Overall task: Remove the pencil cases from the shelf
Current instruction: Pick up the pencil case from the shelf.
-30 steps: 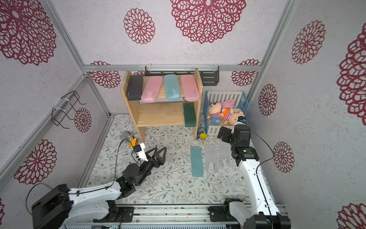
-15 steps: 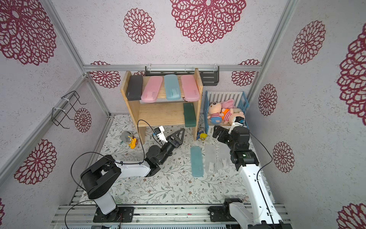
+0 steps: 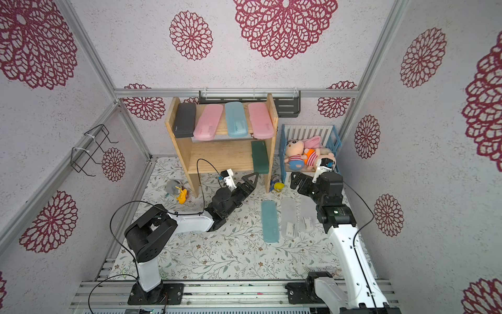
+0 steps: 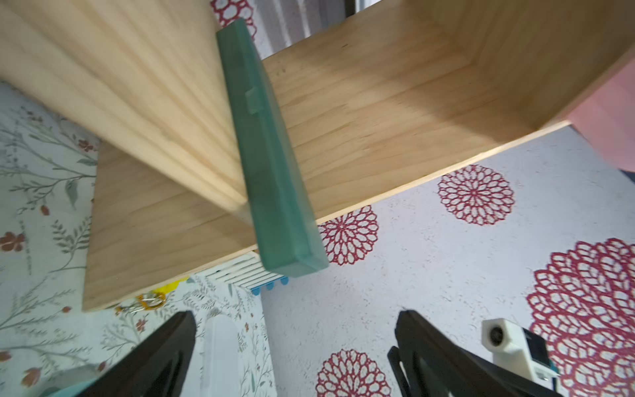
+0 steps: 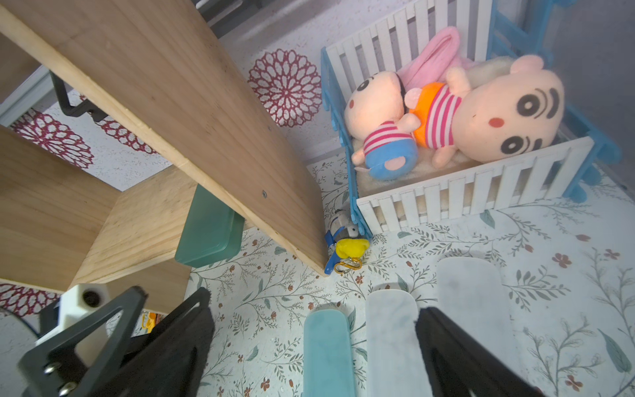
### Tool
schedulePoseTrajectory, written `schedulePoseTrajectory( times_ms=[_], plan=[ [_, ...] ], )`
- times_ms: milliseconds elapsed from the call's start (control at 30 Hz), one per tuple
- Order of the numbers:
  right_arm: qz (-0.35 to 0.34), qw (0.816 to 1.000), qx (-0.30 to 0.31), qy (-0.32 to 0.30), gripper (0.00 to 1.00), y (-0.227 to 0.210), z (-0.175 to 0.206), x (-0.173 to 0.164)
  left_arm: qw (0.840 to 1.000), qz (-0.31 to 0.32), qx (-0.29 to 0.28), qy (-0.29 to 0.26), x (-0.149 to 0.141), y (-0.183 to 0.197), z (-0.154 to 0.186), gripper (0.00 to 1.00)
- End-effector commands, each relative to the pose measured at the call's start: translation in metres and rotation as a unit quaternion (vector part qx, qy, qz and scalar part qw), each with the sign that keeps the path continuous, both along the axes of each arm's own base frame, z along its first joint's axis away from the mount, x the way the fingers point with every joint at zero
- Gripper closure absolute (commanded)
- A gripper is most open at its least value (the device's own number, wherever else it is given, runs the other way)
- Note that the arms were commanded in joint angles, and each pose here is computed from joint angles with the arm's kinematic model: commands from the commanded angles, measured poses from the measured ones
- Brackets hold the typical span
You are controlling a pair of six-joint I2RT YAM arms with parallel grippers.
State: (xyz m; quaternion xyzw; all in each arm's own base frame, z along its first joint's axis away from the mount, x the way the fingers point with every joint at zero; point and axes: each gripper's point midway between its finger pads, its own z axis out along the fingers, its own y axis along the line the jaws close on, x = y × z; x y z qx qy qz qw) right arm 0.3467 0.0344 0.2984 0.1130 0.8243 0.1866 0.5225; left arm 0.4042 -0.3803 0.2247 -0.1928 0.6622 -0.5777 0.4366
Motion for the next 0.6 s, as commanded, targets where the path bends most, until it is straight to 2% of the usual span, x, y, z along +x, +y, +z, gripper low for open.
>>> schedulePoseTrajectory(
  times_ms=[0,200,233,300,567],
  plan=[
    [0.018,1.0,-0.004,-0.015,0.01,0.006,0.009,0.001,1.0,-0.008,0.004,0.012,0.007,-0.006,0.009,0.03],
    [0.018,1.0,-0.009,-0.01,0.01,0.005,0.006,0.004,1.0,-0.015,-0.01,0.023,0.018,-0.014,0.007,0.03],
    [0.02,1.0,-0.008,-0.009,0.01,0.006,0.005,0.004,0.999,-0.015,-0.001,0.038,0.023,-0.018,-0.013,0.03],
    [0.02,1.0,-0.007,-0.007,0.01,0.006,0.004,0.005,0.999,-0.014,-0.005,0.041,0.025,-0.02,-0.017,0.03],
    [0.015,0.999,0.02,-0.03,0.01,0.008,0.008,-0.001,0.999,0.0,-0.006,0.043,0.036,-0.01,-0.016,0.02]
  ],
)
